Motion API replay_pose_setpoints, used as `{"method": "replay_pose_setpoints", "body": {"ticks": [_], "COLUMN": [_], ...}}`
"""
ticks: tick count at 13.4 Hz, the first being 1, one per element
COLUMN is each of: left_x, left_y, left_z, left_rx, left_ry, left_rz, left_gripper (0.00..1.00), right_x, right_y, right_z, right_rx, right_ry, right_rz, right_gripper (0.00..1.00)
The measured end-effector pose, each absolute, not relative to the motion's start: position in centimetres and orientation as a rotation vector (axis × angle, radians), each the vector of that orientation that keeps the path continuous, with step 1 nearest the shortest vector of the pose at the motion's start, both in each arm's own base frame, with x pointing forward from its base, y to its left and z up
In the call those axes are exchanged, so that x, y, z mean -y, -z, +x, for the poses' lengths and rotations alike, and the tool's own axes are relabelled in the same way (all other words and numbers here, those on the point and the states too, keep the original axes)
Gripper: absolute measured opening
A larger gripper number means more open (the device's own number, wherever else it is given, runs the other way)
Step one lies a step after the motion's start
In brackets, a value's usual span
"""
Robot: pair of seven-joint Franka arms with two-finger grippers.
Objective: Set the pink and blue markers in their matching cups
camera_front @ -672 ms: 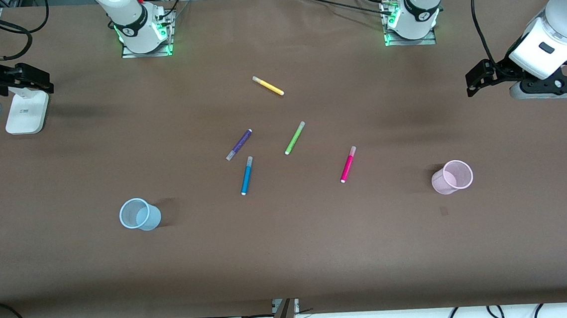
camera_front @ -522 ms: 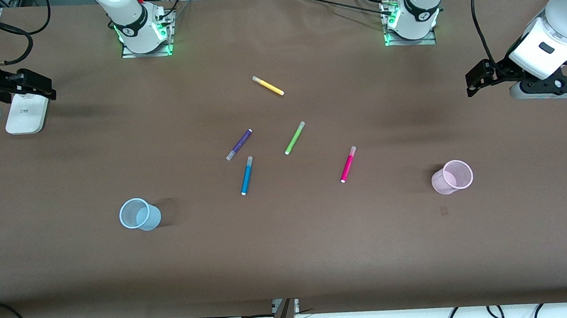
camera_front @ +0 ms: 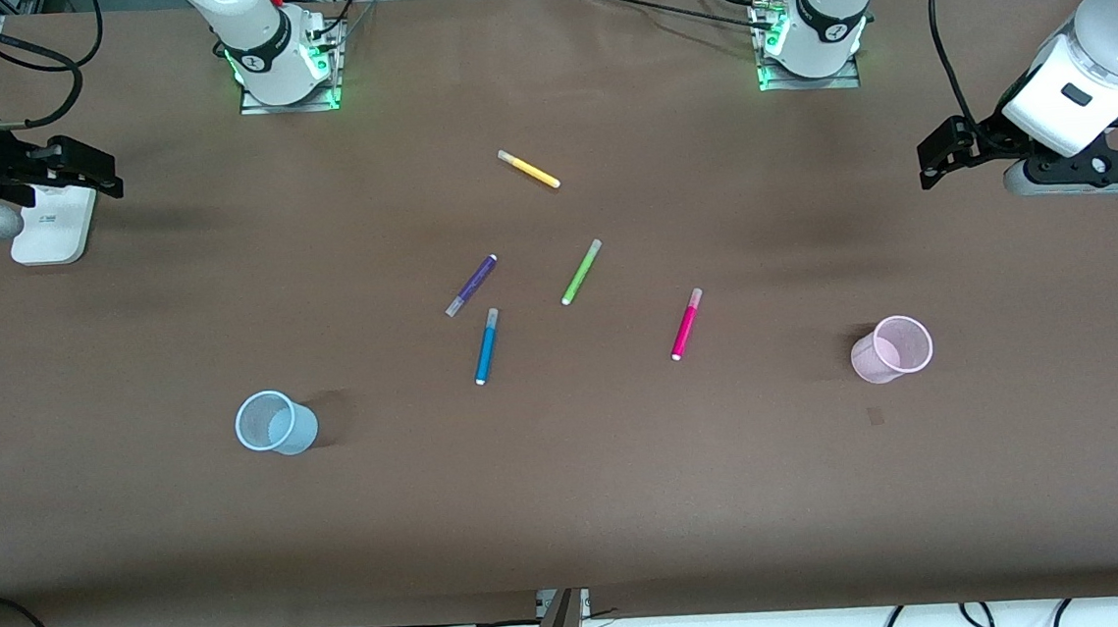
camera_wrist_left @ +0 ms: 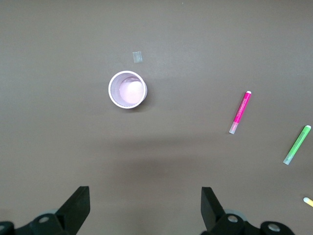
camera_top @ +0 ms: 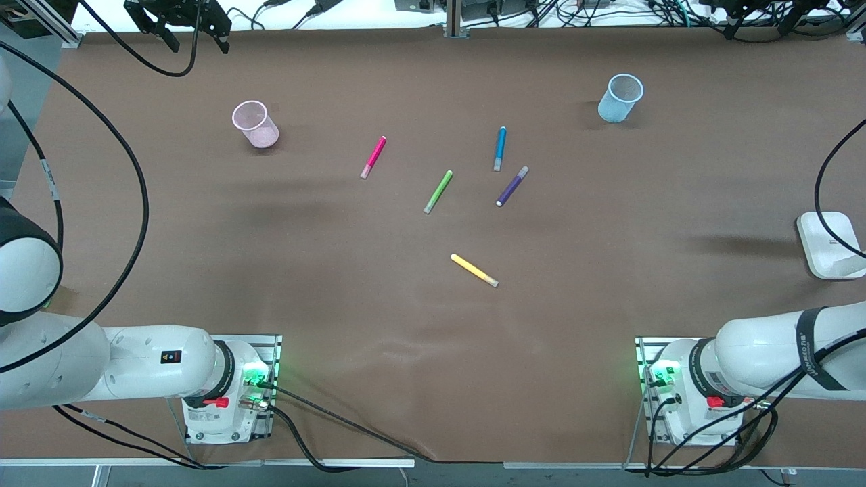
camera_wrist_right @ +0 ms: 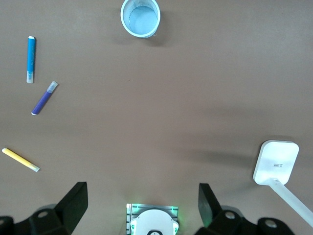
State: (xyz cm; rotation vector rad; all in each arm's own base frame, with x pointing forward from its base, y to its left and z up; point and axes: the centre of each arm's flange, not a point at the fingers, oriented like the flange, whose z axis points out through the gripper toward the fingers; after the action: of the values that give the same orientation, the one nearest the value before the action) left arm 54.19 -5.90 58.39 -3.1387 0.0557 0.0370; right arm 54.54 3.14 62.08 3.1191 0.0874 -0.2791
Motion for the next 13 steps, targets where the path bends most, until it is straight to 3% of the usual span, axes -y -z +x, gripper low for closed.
{"method": "replay_pose_setpoints", "body": {"ticks": [5,13], "left_x": [6.1,9.2], "left_y": [-58.1,-50.7], "left_z": [54.1,54.5], "left_rx": [-0.062,-0.164], "left_ry": [-0.063,-0.463], "left_rz": [-3.137,-3.092], "left_gripper": [1.0,1.0], "right_x": [-3.4,-9.4], "right_y": [-61.9,-55.7], "right_z": [54.6,57.4], "right_rx": [-0.105,-0.207], "right_ry": [0.286,0.301], "right_rz": [3.127,3.134], "right_gripper": [1.0,1.0]}}
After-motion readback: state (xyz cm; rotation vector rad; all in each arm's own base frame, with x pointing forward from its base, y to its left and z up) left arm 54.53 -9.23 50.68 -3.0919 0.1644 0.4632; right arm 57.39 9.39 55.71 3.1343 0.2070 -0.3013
